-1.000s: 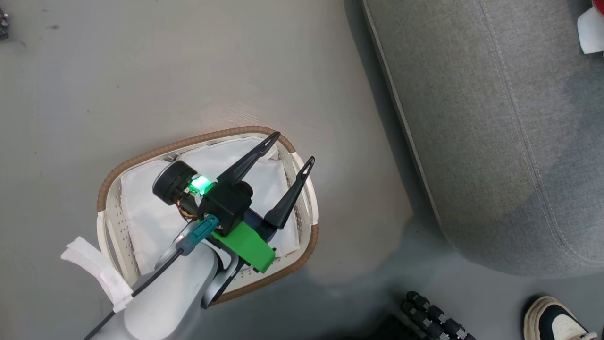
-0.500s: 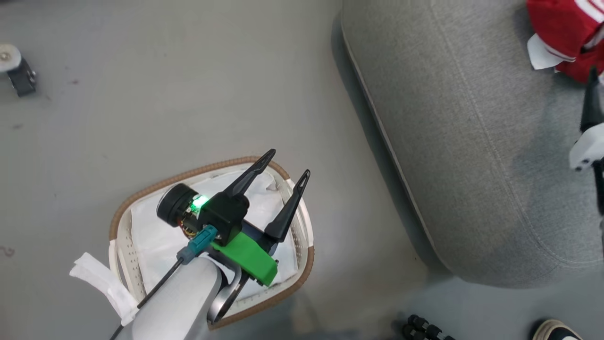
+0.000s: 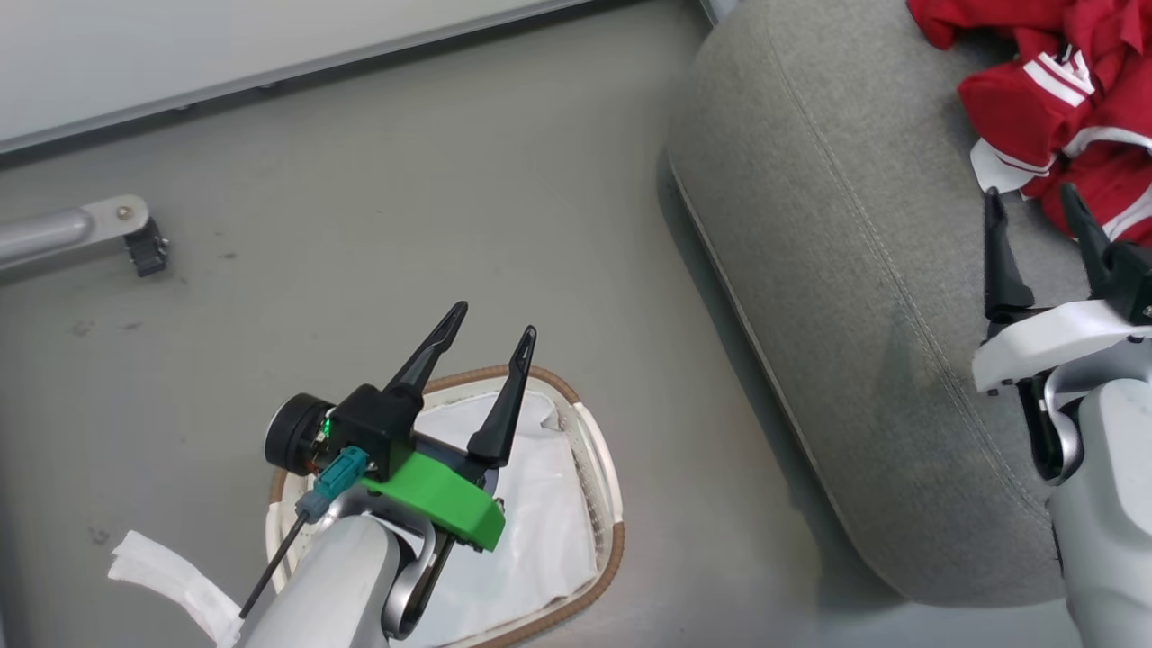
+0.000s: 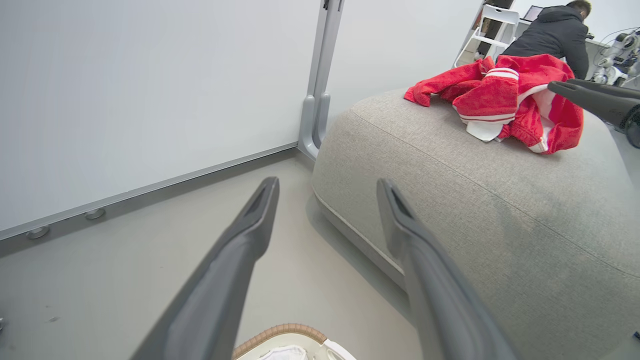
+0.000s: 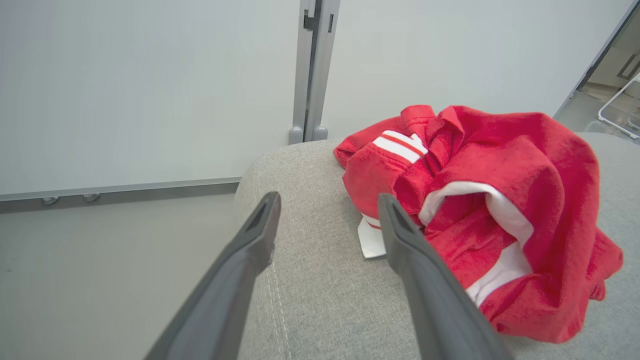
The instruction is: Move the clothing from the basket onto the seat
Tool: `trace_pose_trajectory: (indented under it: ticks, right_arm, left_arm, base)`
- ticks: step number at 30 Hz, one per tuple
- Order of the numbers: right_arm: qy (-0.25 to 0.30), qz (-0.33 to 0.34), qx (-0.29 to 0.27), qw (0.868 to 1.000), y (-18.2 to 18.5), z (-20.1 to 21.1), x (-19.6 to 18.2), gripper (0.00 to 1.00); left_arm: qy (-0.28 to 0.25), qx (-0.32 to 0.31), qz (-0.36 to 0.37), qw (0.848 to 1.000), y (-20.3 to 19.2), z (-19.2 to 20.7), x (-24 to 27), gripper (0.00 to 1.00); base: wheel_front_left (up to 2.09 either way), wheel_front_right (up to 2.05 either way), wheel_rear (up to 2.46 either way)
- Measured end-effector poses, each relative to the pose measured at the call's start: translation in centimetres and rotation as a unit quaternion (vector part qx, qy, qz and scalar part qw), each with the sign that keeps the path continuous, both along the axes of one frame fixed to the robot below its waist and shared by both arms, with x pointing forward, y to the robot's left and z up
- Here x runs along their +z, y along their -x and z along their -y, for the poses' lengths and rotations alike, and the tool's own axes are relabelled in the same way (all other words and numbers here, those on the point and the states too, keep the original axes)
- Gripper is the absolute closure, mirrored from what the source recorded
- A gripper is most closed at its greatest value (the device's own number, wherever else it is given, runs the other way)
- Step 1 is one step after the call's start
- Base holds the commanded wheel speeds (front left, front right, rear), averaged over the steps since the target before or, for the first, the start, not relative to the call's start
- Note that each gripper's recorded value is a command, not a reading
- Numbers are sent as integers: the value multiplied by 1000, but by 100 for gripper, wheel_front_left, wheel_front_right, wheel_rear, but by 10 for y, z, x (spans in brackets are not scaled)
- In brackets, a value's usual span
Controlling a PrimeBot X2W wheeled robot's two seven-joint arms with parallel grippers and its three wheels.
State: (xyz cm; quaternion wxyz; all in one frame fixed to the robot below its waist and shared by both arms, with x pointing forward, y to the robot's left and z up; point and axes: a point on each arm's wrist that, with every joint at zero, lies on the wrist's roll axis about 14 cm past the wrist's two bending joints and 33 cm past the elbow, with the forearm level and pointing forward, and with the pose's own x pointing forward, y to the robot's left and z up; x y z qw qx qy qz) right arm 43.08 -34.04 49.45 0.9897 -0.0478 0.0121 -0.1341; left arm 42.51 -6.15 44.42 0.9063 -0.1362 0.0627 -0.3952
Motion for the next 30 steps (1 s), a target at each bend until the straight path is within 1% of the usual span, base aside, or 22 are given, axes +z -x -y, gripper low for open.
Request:
trace_pose_trajectory:
  ticks: [3, 7, 13, 22, 30]
  right_arm:
    - [-19, 30, 21, 999, -6, -23, 12, 0]
    - [-45, 51, 49, 997, -10, -53, 16, 0]
    - [-74, 54, 81, 992, -9, -88, 11, 0]
    - [-106, 45, 112, 987, 4, -122, 1, 0]
    - [-121, 33, 131, 984, 19, -141, -7, 0]
  left_arm:
    - [-3, 31, 6, 1000, -3, -16, 6, 0]
    - [-13, 81, 12, 997, -8, -44, 10, 0]
    - [-31, 158, 12, 987, -9, -92, 11, 0]
    - [-58, 272, 1, 961, 8, -168, 7, 0]
    - [-75, 334, -12, 940, 35, -212, 1, 0]
  base:
    - [0, 0, 0]
    - [0, 0, 0]
    - [0, 0, 0]
    - [0, 0, 0]
    - [0, 0, 0]
